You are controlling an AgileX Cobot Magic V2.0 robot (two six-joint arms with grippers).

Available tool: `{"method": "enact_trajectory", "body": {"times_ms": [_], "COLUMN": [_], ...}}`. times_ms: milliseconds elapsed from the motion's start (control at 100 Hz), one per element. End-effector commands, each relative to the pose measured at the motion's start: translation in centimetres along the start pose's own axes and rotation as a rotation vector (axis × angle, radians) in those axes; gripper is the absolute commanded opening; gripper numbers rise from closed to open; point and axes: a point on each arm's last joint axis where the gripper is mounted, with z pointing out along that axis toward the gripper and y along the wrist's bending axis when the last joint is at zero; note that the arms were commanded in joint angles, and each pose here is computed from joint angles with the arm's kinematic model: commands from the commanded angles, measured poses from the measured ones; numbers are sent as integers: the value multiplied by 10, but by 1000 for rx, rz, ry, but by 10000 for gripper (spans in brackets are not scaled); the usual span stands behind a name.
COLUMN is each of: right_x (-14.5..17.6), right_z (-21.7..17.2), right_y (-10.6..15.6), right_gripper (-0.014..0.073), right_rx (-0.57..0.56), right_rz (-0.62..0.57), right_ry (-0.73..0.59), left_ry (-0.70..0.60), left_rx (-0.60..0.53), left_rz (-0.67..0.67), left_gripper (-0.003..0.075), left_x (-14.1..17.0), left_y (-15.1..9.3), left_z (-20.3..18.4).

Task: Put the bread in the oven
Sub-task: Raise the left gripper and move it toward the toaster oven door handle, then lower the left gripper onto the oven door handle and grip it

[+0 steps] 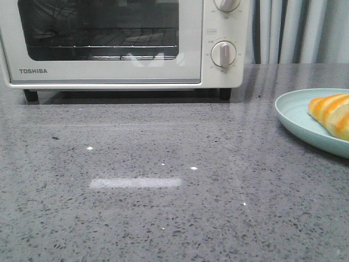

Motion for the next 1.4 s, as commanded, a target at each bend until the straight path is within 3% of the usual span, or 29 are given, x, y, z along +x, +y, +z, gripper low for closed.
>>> {"method": "enact_trajectory", "body": {"times_ms": [0, 190, 370, 500, 570, 700, 810, 950, 1140, 1260, 1390], "right_x": [-16, -24, -11, -5, -3, -3, -4, -8, -11, -10, -8], "right_z": [17, 39, 51, 58, 63, 73, 83, 95, 107, 114, 118], "right_y": [3, 2, -2, -4, -4, -4, -2, 1, 6, 9, 13], "right_gripper": [-66, -66, -66, -33, 51, 253, 279, 279, 279, 279, 278], "right_rx": [-19, -10, 28, 26, 21, 20, -3, -52, -99, -127, -161], "right_rz": [2, 72, 159, 161, 133, 113, 35, -108, -151, -150, -146], "right_ry": [-38, -22, 71, 90, 108, 128, 147, 164, 192, 201, 209], "left_ry": [-66, -77, -70, -64, -55, -30, 17, 158, 269, 369, 399], "left_rx": [35, 39, 37, 40, 41, 44, 69, 118, 262, 295, 334], "left_rz": [-11, -11, 4, 39, 50, 51, 31, 22, 67, 95, 136], "left_gripper": [-19, -19, -19, -10, 36, 197, 279, 281, 280, 279, 226], "left_x": [-15, -17, -16, -15, -14, -13, -11, -8, -15, -15, -11], "left_y": [-4, -5, -5, -5, -5, -5, -7, -13, -36, -47, -57], "left_z": [5, 5, 5, 6, 9, 18, 30, 52, 79, 92, 103]}}
